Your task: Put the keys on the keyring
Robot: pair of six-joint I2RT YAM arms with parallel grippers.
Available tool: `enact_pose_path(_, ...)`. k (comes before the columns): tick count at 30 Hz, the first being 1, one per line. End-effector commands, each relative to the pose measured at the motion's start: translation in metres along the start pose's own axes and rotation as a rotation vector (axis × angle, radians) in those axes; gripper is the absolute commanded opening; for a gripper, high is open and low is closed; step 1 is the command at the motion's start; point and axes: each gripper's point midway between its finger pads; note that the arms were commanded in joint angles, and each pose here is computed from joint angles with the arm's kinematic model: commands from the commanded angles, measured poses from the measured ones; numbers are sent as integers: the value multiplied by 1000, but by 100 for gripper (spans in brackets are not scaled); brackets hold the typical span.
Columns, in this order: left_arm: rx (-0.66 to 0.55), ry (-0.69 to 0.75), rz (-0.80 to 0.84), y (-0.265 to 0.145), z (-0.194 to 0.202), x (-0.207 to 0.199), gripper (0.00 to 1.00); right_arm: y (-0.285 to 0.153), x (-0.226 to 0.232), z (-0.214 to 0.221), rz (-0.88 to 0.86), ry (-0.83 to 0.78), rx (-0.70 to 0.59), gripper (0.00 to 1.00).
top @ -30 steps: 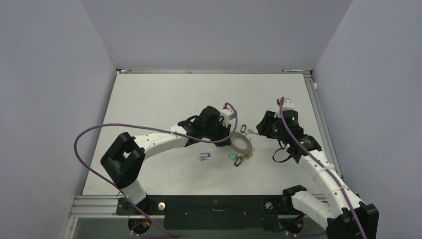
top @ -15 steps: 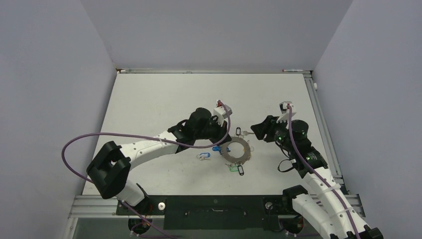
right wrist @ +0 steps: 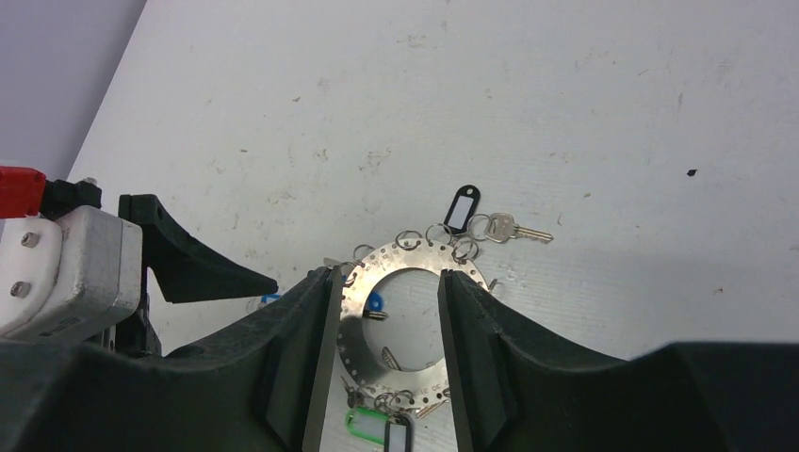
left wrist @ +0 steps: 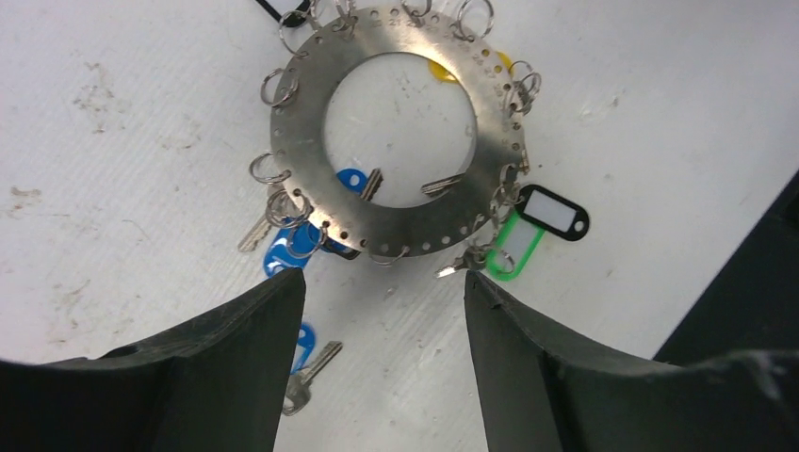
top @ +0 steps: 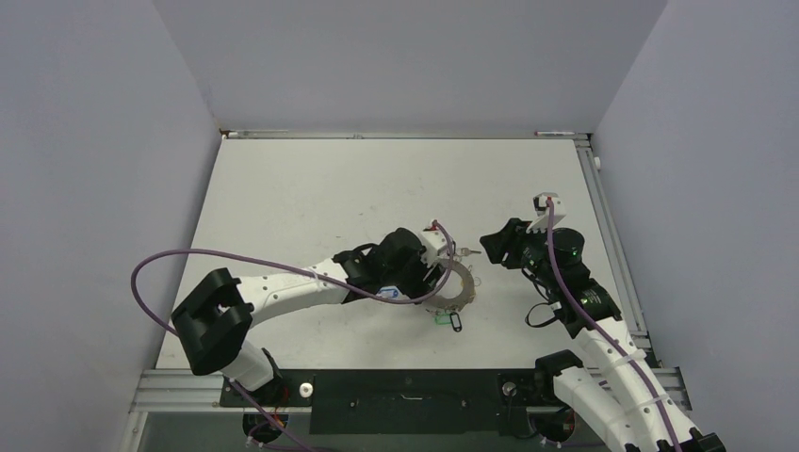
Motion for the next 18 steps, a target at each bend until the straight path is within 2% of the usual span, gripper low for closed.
enact_pose_path(1, 10, 202, -81, -6, 3, 21, 61, -1, -3, -11, 21, -8, -39, 44)
enact_pose_path(7, 113, 399, -11, 2, 29, 22, 61, 0, -3, -9, 17, -7, -36, 44)
enact_pose_path(11, 143, 465, 32, 9, 40, 21, 61, -1, -2, -9, 13, -7, -36, 44)
enact_pose_path(15, 64, 510, 123, 13, 47, 10, 59, -2, -1, -8, 11, -8, -37, 44)
enact_pose_path(18, -88, 536, 191, 10, 42, -1, 59, -3, -1, -9, 9, -8, -41, 44)
Point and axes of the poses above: each gripper's point midway between its finger pads, its own y axis out along the fingers, its own x axis along the line the jaws close on, z = x × y, and after that the axes turned 10 degrees about -y, right-handed
